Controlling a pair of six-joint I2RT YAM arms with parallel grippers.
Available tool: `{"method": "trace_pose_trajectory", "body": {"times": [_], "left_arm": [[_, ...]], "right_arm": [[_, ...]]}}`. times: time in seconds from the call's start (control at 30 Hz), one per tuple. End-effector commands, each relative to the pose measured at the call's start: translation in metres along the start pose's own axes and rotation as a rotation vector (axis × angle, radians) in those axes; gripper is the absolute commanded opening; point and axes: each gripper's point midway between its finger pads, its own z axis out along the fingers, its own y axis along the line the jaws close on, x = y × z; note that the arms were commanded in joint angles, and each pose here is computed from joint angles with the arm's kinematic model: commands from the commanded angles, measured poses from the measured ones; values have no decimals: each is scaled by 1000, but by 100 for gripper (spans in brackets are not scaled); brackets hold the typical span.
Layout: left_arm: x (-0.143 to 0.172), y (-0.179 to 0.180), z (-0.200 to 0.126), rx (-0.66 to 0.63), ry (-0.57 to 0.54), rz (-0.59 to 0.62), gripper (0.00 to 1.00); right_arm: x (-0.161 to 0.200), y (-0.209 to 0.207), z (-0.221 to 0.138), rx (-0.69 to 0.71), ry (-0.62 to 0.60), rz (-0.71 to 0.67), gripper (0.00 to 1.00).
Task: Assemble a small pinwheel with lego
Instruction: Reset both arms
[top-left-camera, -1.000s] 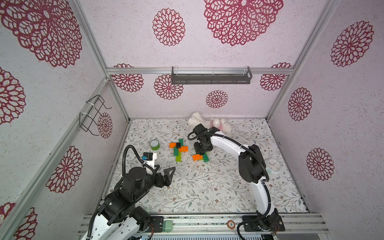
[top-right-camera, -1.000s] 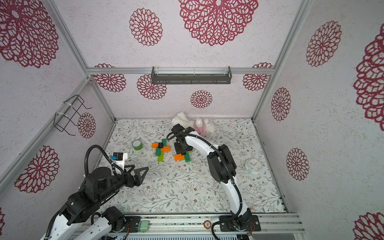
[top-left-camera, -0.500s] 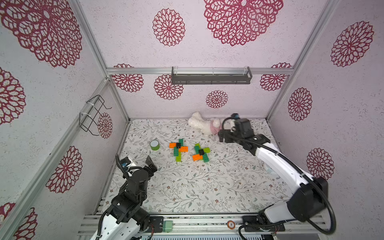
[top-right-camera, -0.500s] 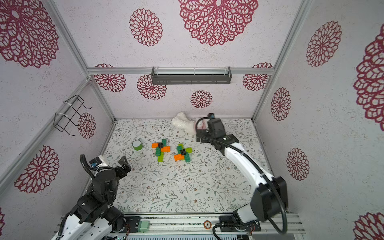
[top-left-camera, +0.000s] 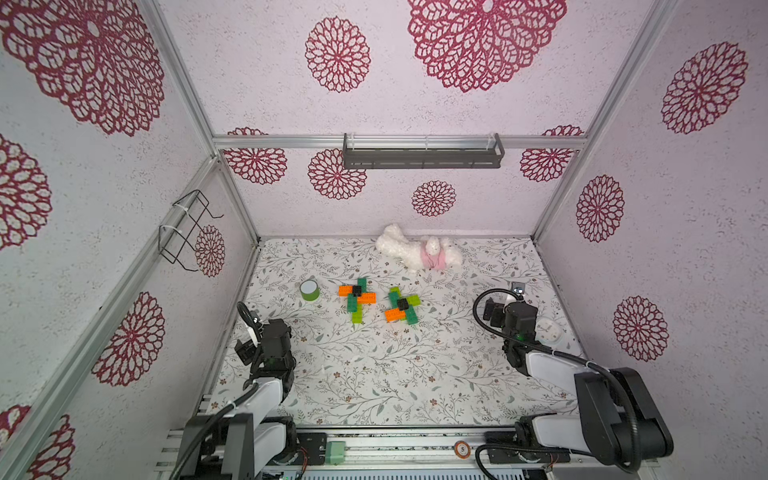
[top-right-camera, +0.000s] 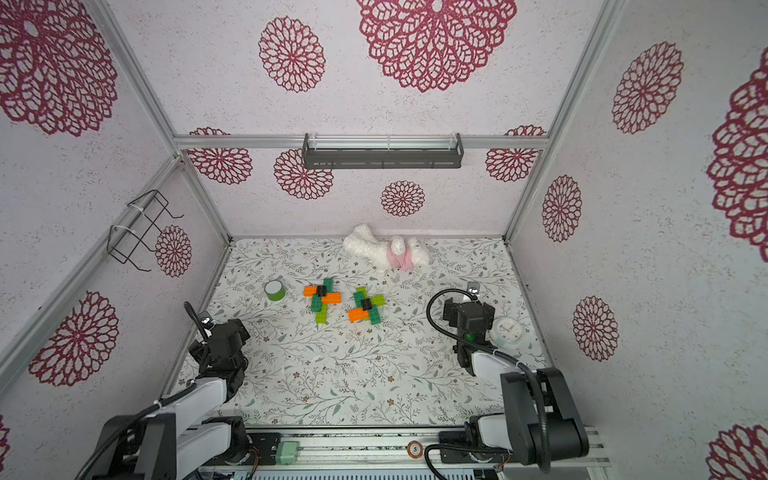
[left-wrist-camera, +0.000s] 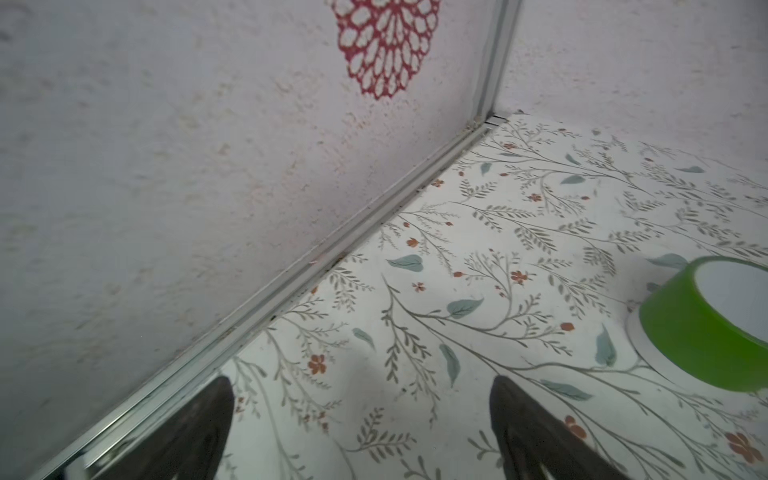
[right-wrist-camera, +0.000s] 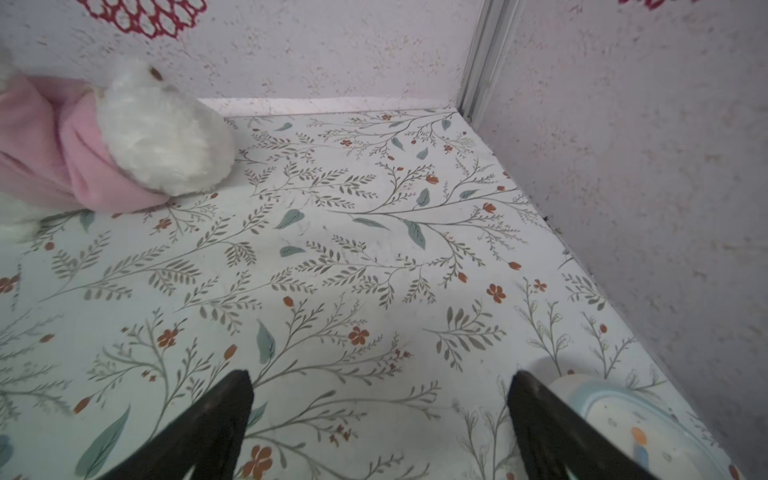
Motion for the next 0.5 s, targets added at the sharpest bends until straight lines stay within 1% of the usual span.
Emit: {"method": "trace_pose_trajectory", "body": {"times": [0.0,0.03,0.07,0.13,0.23,0.3,0.33,0.4,0.43,0.47], "left_arm": [[-59,-37,5,215,-234,-119,97],[-54,-44,11,235,-228,-104,97],[-48,-50,18,240,-225,-83,97],[-48,-60,25,247,-258,-53,97],[-41,-68,37,228,-107,-10,97],[-46,-72,48,192,-113,16,97],[-45,-72,44,204,-121,12,97],[-43,-72,43,217,-103,7,97],[-43,-73,45,213,-104,18,97],[-43,-74,47,211,-99,23,97]], "right_arm": [[-56,-8,1,-5,-224,35,99],[-57,-11,4,-5,-221,46,99],[-55,-15,11,-9,-193,63,99],[-56,-16,22,-61,-164,84,99],[-58,-20,27,-70,-164,90,99],[-58,-23,28,-70,-161,101,99],[-57,-22,28,-75,-159,103,99],[-47,-26,29,-48,-88,95,99],[-44,-30,27,-30,-77,94,99],[-44,-31,20,-27,-92,106,99]]}}
